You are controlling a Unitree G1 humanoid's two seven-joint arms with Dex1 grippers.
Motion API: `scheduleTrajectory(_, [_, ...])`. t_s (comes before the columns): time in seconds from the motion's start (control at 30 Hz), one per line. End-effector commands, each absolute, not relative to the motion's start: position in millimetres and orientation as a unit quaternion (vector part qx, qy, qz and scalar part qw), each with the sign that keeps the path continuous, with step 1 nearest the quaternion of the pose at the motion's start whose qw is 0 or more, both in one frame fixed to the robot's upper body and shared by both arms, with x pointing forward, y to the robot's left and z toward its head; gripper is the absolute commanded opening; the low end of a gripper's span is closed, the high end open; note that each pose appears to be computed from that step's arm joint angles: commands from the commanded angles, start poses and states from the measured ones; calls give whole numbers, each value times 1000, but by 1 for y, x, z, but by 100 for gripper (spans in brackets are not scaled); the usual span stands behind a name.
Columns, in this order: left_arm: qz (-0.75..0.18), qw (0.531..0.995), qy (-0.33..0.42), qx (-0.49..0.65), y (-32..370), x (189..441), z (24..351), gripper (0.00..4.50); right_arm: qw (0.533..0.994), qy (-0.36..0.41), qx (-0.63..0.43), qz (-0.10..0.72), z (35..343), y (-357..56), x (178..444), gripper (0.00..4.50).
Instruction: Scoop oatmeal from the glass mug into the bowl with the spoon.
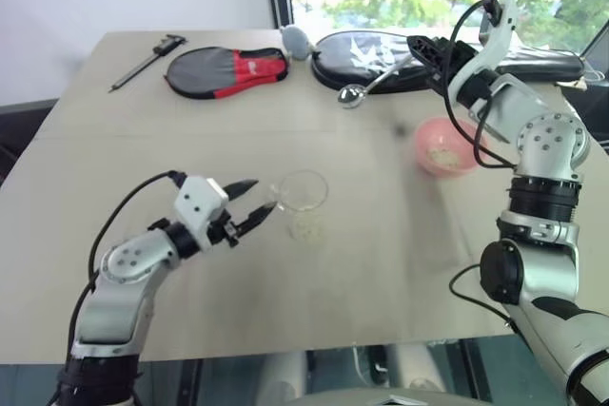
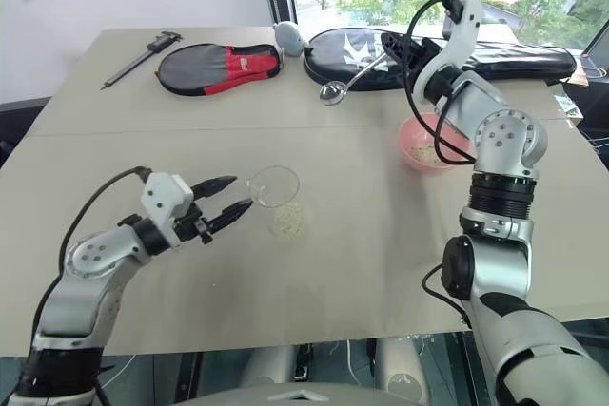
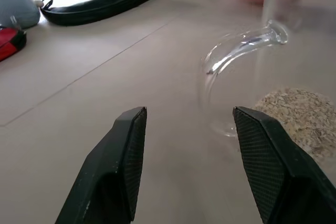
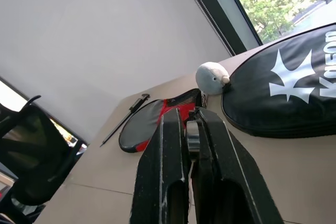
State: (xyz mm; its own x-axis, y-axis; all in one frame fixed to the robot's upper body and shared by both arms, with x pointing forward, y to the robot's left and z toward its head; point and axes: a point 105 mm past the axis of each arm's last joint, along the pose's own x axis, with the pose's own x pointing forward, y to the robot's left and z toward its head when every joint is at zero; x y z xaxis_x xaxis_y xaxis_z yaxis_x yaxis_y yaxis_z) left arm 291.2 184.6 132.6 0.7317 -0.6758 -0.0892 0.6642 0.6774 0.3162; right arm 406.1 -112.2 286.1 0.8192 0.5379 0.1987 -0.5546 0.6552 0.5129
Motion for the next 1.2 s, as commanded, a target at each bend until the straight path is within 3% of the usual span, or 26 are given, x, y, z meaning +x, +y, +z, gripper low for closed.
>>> scheduleTrajectory(0.03, [-371,912,-41,170,178,298,140,269,910,-56,276,304,308,-118,398,0])
scheduleTrajectory(0.17, [-379,910,-50,161,173,302,144,269,911,-57,274,302,308,-119,397,0])
scheduleTrajectory(0.27, [-386,907,-57,156,168,304,147,199,912,-58,273,299,308,-120,396,0])
scheduleTrajectory(0.37, [-393,904,-58,158,163,306,147,60,914,-59,273,296,308,-122,396,0])
scheduleTrajectory(0.43, [-397,902,-59,159,160,306,147,10,914,-60,273,294,309,-123,396,0])
scheduleTrajectory(0.6, [-391,905,-64,157,155,312,149,10,914,-60,273,295,310,-125,393,0])
scheduleTrajectory(1.0, [-304,931,-121,159,155,360,183,10,834,-69,232,496,346,-87,333,0])
scheduleTrajectory(1.2, [-304,926,-124,187,152,377,194,10,848,-59,159,501,333,-74,330,0])
